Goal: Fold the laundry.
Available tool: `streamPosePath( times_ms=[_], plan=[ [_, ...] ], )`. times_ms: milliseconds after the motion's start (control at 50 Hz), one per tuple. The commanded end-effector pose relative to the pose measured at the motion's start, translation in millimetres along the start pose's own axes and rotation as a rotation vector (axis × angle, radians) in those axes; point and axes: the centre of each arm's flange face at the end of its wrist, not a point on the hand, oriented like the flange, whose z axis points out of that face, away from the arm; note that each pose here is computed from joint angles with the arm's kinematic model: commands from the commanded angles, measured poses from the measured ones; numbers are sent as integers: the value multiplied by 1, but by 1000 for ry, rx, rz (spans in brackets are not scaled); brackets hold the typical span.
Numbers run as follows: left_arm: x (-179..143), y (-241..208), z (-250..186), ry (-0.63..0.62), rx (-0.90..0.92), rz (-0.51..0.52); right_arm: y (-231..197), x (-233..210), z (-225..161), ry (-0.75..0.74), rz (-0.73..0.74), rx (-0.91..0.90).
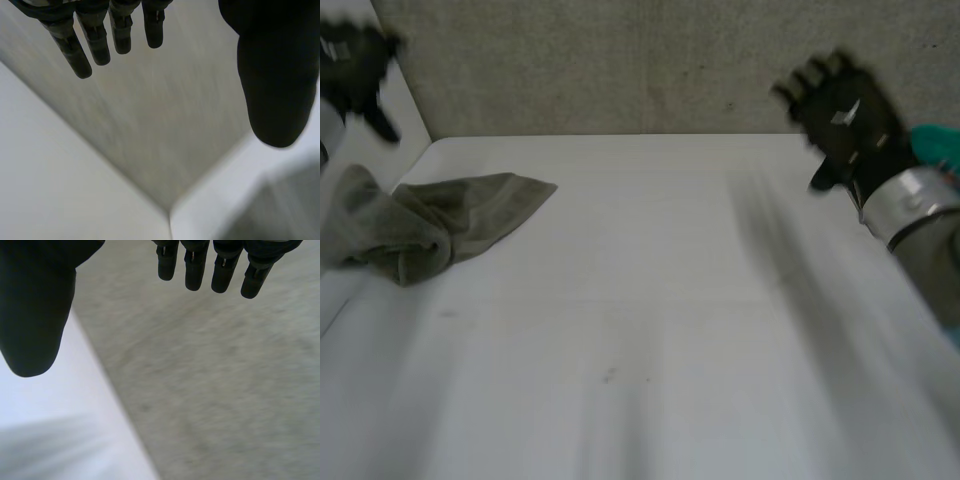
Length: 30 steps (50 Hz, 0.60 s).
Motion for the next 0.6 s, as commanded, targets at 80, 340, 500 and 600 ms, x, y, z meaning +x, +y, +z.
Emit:
streamPosePath(
  times_ms=[80, 340, 500, 600],
  plan=[
    [11, 172, 41, 170, -265, 228, 45, -49, -32, -145, 28, -170],
    [26, 204, 63, 133, -166, 195, 51, -54, -37, -160, 32, -194],
    [40, 68, 33, 127, 52, -65, 55, -48, -36, -140, 34, -206],
    [77, -30, -29, 263, 207, -259, 56, -44, -35, -119, 39, -216]
  ],
)
